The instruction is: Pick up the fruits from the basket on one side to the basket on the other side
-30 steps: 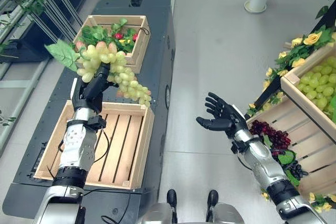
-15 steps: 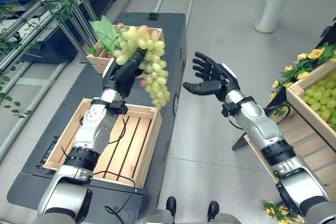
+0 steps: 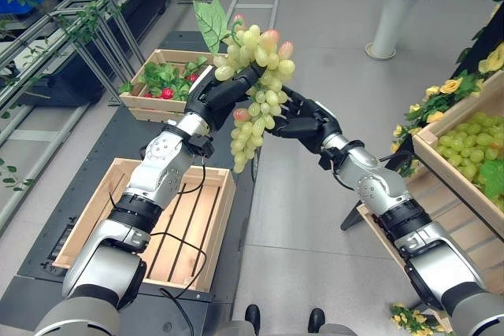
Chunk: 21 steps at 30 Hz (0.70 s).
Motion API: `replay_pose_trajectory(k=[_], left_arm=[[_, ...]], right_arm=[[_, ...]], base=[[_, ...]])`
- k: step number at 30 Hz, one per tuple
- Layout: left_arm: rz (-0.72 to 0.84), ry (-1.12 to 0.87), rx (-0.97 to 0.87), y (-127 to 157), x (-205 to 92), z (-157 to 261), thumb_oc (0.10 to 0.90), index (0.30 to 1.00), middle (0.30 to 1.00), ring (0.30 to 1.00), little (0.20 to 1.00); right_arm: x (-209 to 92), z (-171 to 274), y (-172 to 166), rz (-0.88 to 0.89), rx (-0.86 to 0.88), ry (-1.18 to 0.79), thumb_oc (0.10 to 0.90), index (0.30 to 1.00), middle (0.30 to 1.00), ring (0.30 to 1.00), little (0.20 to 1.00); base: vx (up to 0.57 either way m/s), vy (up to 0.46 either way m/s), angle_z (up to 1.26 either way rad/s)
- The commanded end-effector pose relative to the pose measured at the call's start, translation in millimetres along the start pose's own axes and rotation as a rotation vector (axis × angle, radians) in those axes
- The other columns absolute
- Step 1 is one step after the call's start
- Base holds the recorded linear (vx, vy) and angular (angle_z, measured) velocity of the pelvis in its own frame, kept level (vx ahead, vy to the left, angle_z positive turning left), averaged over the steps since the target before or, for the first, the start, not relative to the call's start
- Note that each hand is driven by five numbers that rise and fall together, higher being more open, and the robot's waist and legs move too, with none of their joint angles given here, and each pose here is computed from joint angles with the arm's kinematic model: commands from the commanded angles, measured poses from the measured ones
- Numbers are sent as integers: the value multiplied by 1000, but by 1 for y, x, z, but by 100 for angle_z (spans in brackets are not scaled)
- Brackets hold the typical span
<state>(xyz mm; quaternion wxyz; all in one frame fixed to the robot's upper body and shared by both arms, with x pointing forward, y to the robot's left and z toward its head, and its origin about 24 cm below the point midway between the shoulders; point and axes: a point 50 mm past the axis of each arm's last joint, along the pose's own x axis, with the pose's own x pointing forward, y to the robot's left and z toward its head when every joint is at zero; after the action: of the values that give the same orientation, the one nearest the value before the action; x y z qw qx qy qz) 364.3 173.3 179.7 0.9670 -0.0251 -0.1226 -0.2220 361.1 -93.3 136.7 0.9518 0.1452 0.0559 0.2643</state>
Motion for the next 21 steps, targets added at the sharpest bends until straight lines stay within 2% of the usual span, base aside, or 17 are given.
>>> replay_pose_trajectory(k=[1, 10, 14, 21], left_arm=[[-16, -177, 61, -4, 33, 48, 400, 300, 300, 300, 300], [10, -161, 140, -2, 38, 50, 400, 300, 300, 300, 300], [29, -123, 183, 6, 36, 47, 400, 300, 300, 300, 300], [84, -65, 207, 35, 23, 45, 400, 300, 300, 300, 300]], right_arm=[[16, 16, 31, 202, 108, -43, 800, 900, 900, 900, 900], [14, 9, 44, 330, 214, -22, 800, 900, 900, 900, 900], [13, 10, 47, 353, 207, -44, 800, 900, 900, 900, 900], [6, 11, 28, 266, 119, -72, 800, 900, 900, 900, 900]], base=[[0, 0, 0], [0, -23, -4], [-10, -18, -6], [3, -12, -3]])
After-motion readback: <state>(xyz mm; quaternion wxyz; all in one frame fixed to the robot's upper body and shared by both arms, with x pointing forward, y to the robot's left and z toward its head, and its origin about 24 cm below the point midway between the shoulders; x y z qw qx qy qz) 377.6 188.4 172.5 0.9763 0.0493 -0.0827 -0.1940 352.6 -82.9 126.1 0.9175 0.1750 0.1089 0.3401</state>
